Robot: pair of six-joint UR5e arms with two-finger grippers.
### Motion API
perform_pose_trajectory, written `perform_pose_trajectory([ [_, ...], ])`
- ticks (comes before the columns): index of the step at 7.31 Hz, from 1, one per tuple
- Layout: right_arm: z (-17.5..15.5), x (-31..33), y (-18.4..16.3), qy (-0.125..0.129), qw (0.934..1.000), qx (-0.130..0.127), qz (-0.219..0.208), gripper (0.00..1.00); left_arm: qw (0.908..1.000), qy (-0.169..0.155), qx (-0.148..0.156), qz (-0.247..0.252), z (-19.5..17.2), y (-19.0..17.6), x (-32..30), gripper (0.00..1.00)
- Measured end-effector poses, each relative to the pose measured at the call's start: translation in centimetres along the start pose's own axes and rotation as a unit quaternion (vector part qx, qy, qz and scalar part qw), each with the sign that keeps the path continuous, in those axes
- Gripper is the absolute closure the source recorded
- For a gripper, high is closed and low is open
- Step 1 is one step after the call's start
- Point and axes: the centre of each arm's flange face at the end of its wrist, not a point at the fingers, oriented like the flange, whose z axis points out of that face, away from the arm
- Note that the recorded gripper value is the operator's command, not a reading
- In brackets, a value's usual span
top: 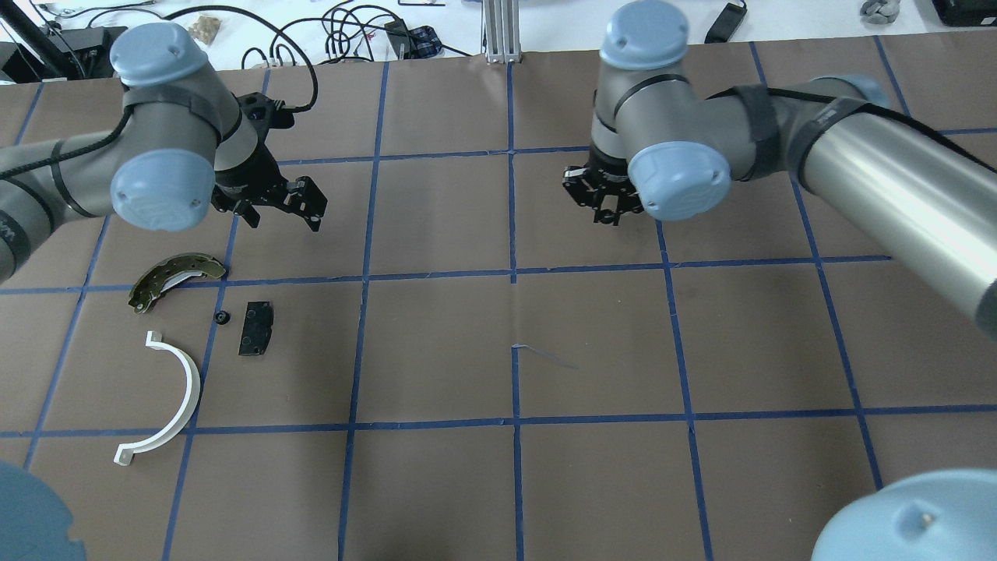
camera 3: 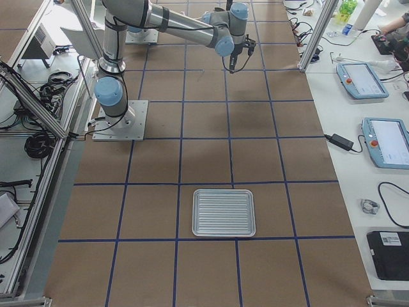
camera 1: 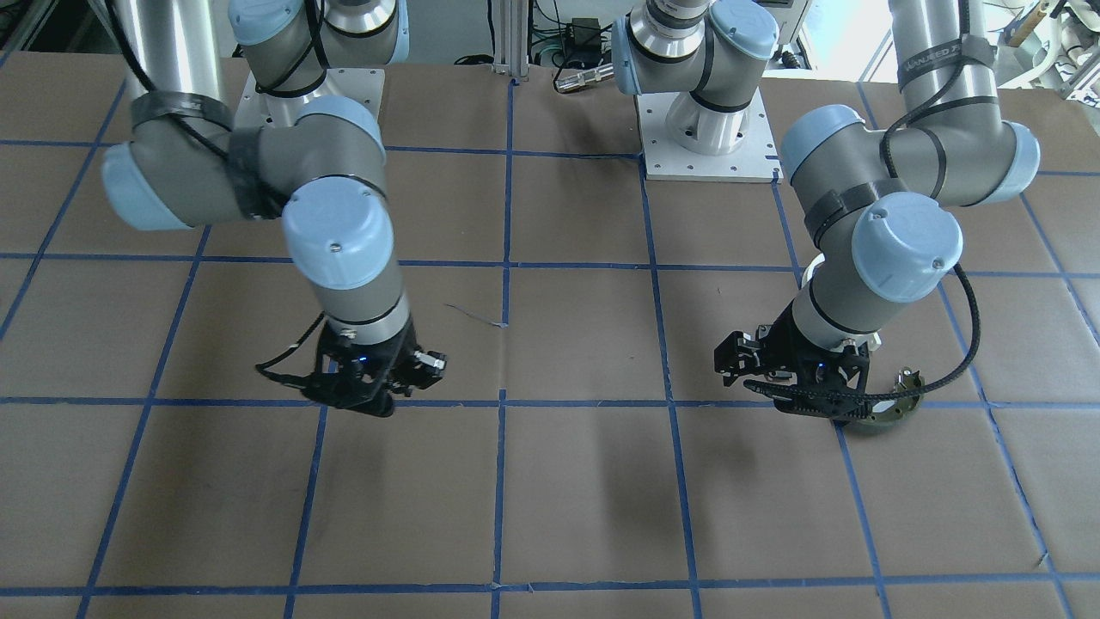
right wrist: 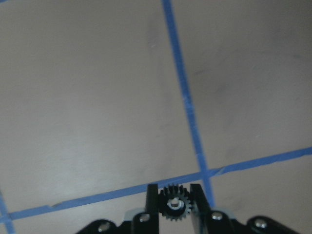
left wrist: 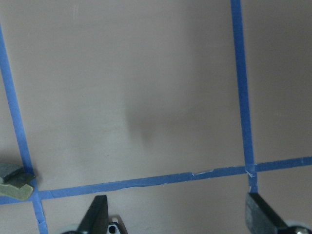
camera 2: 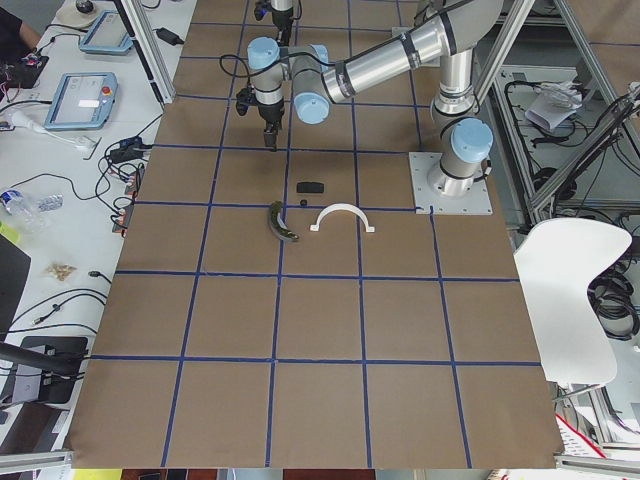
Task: Place bearing gear from tray to pile
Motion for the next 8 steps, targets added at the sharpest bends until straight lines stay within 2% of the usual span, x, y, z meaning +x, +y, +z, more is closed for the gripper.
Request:
perform_pose_trajectory([
  [2,1.6,-7.4,5.8,-0.042,0.9986,-0.023,0.023,0.99,0.9996,0.005,-0.029,0.003,-6.0,2.3,1.1,0.0],
  [3,2.7,-9.2,7.3,-0.052,0.9976,-0.036,0.028,0.95,0.9995,0.005,-0.03,0.004,-8.8,4.4,1.6,0.0],
  [4,4.1,-10.3,8.2,-0.051,0.9972,-0.047,0.028,0.81,0.9997,0.004,-0.022,0.003,-11.5,6.5,2.2,0.0],
  [5,5.6,-10.9,8.6,-0.046,0.9971,-0.056,0.026,0.28,0.9999,0.003,-0.013,-0.005,-13.6,7.9,3.0,0.0],
  [6,6.8,-11.2,8.7,-0.04,0.997,-0.062,0.024,0.0,0.9999,0.0,-0.007,-0.009,-14.7,8.9,4.3,0.0],
  [8,7.0,-10.6,7.5,-0.035,0.9977,-0.056,0.013,0.0,0.9999,-0.006,0.002,0.008,-16.3,10.4,7.4,0.0],
])
